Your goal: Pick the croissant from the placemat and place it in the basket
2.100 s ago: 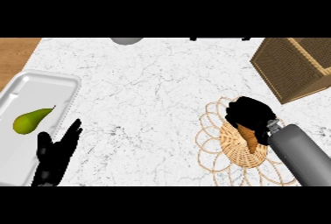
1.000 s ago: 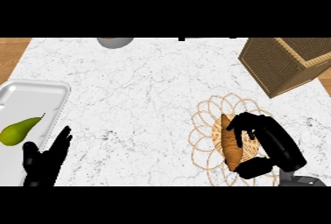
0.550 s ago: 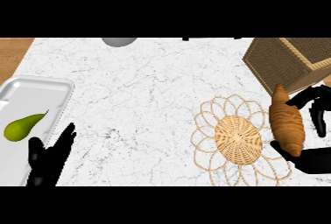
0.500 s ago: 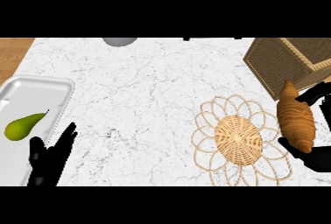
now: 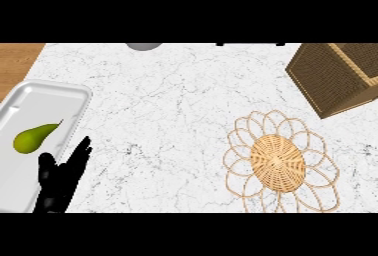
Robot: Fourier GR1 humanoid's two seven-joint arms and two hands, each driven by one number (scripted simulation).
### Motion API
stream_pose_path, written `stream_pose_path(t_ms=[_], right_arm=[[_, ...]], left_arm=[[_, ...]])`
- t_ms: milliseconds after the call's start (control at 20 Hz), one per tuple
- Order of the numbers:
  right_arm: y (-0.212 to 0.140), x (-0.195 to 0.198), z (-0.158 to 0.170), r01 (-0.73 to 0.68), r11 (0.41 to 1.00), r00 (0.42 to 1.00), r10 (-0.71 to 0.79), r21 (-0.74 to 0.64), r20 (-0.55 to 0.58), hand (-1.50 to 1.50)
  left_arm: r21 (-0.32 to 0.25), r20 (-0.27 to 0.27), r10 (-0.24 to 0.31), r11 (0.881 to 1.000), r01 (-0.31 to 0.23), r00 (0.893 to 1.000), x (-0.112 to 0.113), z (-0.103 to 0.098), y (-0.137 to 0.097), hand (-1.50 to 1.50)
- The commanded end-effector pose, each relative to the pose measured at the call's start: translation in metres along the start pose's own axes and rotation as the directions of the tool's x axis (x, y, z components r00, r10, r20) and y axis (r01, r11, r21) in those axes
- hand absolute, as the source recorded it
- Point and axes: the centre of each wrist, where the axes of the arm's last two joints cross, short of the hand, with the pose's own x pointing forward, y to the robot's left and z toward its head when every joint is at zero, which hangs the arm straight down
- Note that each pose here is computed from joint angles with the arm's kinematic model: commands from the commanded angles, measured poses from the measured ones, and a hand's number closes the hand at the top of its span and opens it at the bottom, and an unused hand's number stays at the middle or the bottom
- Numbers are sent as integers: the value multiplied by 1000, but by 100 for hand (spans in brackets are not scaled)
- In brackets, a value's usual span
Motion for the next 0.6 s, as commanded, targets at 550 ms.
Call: stream_pose_path(t_ms=[550], right_arm=[[-7, -60, -80, -82, 997, 995, 83, 11, -60, 150]], left_arm=[[-27, -83, -2, 1000, 0, 997, -11, 2, -10, 0]])
